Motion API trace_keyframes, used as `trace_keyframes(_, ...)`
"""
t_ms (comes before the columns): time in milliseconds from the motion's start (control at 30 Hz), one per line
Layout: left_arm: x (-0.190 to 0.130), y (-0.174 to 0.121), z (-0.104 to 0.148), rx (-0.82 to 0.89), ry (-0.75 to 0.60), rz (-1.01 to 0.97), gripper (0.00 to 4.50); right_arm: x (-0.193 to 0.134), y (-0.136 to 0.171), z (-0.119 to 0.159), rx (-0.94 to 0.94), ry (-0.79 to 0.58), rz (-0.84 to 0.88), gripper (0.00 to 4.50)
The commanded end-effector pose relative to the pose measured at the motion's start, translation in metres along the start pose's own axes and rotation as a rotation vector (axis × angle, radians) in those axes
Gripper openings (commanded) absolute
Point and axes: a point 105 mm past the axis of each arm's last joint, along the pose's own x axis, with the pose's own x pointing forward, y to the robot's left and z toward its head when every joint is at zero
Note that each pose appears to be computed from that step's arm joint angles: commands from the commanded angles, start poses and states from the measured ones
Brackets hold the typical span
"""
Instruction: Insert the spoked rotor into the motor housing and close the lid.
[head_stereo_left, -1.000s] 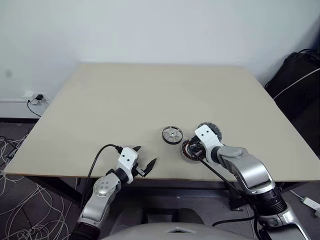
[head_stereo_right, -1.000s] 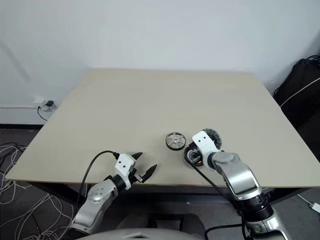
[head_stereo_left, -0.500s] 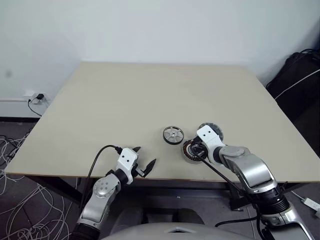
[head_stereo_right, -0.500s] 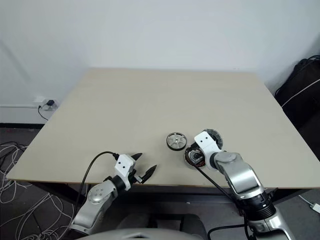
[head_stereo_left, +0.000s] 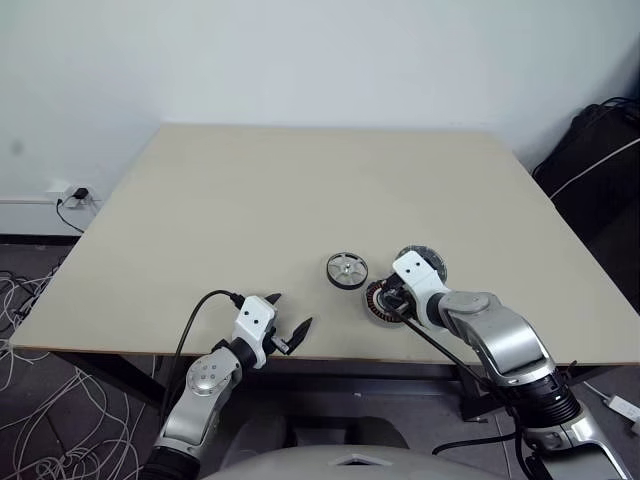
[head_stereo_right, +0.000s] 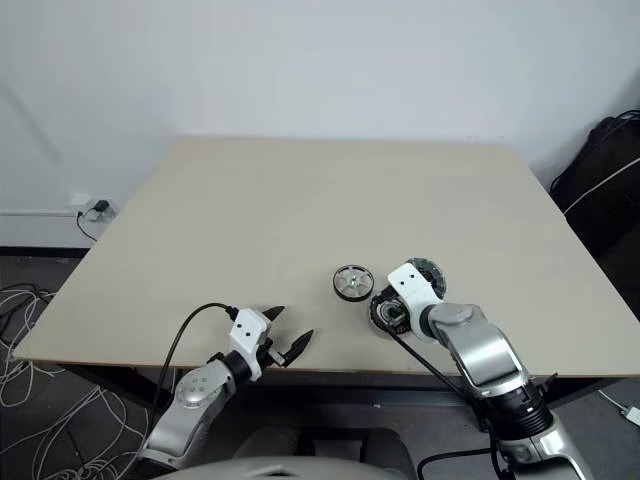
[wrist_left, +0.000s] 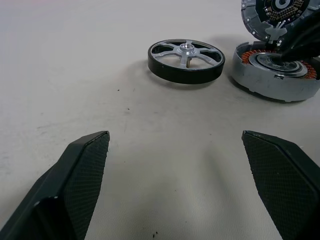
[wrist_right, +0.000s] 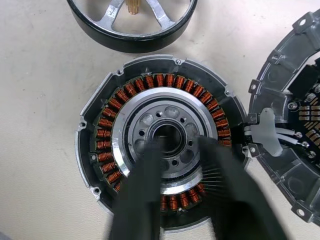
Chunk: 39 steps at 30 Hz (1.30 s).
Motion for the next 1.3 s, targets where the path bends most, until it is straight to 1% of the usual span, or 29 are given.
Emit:
trace_keyframes(33,0.003,-0.001,0.014,0.013,-0.05,0.001,4.5,-0.004,-0.005,0.011,-0.023,-0.039,-0.022,2.36)
trace_keyframes(267,0.004,-0.001,0.015,0.013,-0.052,-0.003,4.5,-0.012,-0.008,0.025,-0.016,-0.115,-0.053,2.36)
trace_keyframes(367,0.004,-0.001,0.016,0.015,-0.053,-0.005,4.5,-0.011,-0.005,0.026,0.001,-0.137,-0.065,1.76)
trace_keyframes(533,0.005,-0.001,0.017,0.018,-0.055,-0.009,4.5,-0.002,0.004,0.02,0.026,-0.131,-0.062,0.14)
trace_keyframes(567,0.005,-0.001,0.018,0.019,-0.055,-0.009,4.5,-0.001,0.006,0.019,0.034,-0.131,-0.06,0.03)
trace_keyframes(767,0.005,0.0,0.019,0.024,-0.055,-0.012,4.5,0.008,0.011,0.014,0.052,-0.123,-0.057,0.03)
trace_keyframes(1067,0.005,0.001,0.021,0.029,-0.057,-0.01,4.5,0.007,-0.001,0.01,0.058,-0.116,-0.086,0.03)
trace_keyframes(1300,0.005,0.002,0.021,0.03,-0.059,-0.009,4.5,0.0,-0.005,0.007,0.053,-0.119,-0.093,0.03)
